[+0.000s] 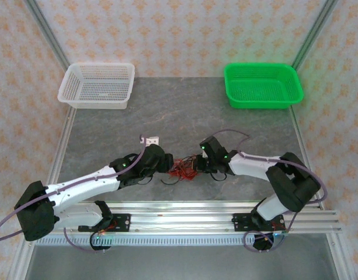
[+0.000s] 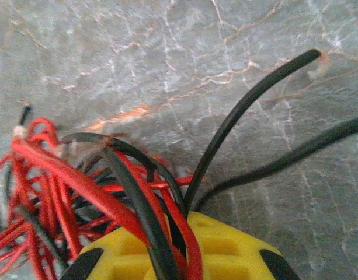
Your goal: Untangle the cables
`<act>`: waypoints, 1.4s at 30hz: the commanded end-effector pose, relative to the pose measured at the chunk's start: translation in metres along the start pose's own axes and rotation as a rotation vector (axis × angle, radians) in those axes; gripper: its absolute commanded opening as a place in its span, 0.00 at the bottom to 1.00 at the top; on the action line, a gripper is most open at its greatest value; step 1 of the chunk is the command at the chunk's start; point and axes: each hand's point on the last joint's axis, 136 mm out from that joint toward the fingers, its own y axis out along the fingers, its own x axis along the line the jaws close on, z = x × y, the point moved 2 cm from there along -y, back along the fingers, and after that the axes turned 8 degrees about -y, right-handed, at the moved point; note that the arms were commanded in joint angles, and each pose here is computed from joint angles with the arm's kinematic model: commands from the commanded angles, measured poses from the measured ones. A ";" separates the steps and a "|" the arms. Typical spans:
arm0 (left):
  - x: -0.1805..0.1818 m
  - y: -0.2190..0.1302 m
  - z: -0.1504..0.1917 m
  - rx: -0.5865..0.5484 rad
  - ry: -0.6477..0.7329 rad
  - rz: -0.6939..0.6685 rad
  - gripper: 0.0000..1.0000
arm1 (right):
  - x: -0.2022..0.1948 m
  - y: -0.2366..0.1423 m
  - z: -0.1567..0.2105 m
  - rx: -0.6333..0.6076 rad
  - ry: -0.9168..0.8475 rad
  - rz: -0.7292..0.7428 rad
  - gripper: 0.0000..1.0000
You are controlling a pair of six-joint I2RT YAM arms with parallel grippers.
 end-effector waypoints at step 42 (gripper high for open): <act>-0.125 0.020 -0.055 -0.168 0.086 0.093 0.49 | 0.048 -0.184 -0.085 -0.966 0.006 -0.222 0.00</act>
